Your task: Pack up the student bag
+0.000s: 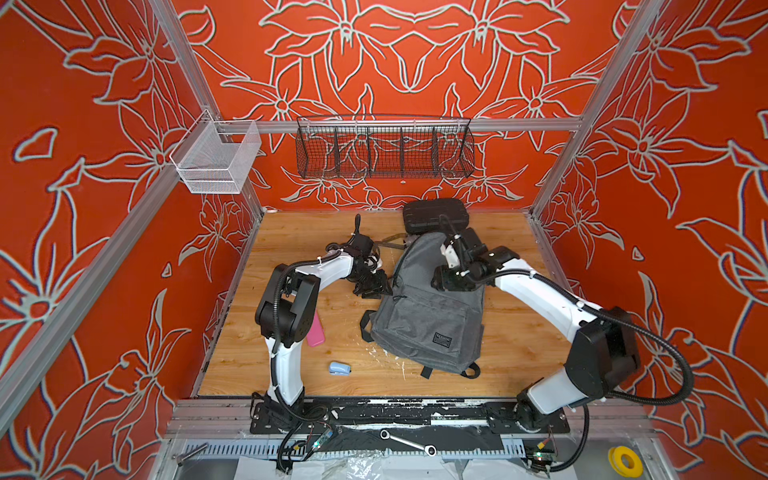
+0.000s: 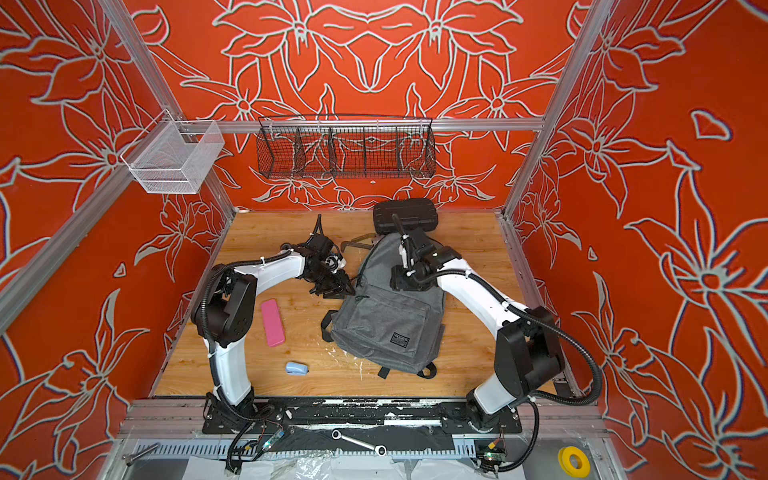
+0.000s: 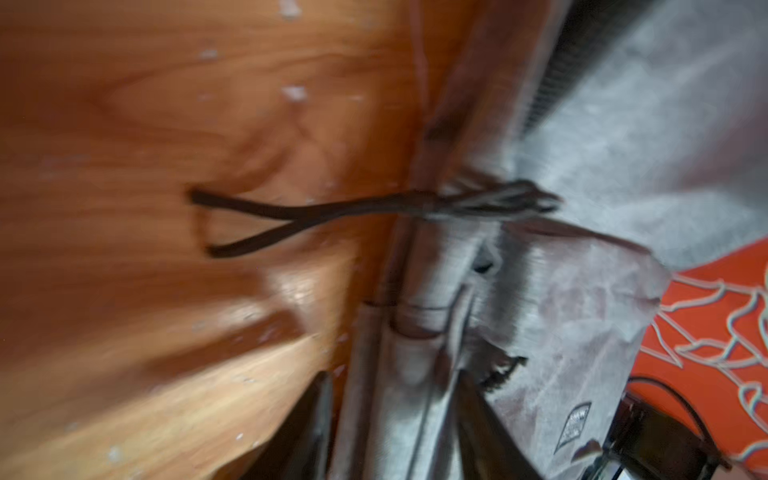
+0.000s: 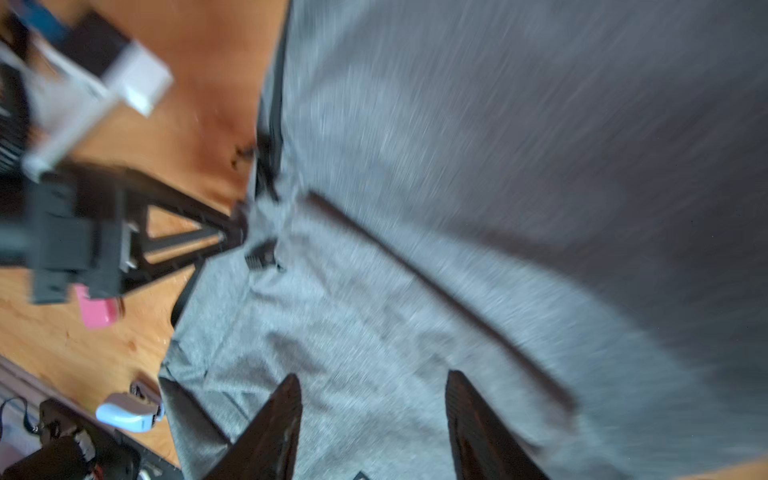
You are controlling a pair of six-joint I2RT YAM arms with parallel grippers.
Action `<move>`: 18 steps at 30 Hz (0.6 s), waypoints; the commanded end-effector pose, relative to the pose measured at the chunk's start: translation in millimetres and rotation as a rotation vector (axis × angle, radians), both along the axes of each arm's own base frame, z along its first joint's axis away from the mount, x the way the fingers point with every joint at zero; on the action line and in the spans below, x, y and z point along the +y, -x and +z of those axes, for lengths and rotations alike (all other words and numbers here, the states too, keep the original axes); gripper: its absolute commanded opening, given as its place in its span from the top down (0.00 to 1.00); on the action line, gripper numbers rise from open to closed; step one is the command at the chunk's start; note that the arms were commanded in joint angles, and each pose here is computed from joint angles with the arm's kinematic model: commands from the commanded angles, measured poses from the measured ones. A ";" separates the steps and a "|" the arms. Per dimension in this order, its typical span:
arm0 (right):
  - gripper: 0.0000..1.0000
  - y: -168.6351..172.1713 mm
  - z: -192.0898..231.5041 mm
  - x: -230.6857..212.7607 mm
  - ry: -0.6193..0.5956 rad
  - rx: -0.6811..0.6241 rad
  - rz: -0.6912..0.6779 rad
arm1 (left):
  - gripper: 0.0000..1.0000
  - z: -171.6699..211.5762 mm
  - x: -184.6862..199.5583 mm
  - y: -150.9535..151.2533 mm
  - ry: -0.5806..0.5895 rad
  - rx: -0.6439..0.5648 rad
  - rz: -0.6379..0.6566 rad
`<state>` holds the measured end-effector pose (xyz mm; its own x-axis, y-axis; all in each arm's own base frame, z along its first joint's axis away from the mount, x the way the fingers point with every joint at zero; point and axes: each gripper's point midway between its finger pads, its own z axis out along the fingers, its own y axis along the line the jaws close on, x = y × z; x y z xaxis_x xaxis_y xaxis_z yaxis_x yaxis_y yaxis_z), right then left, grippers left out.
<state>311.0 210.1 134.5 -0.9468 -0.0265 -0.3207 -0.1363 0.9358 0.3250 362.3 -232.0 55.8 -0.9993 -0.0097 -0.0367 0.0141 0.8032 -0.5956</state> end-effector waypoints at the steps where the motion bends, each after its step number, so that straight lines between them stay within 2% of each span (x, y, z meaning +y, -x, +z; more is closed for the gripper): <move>1: 0.42 6.2 -8.0 32.2 -0.042 0.026 -0.057 | 0.70 -5.7 -14.4 8.7 0.083 0.044 -0.021; 5: 0.42 17.4 -32.3 61.0 -0.047 0.080 -0.053 | 0.86 -5.6 -18.9 21.6 0.147 0.059 0.013; 10: 0.41 21.5 -37.5 82.5 -0.048 0.071 -0.079 | 0.99 1.6 -19.6 33.2 0.197 0.059 0.063; 18: 0.39 21.0 -47.3 89.6 -0.107 0.103 -0.241 | 1.00 17.8 -22.0 41.9 0.280 0.021 0.109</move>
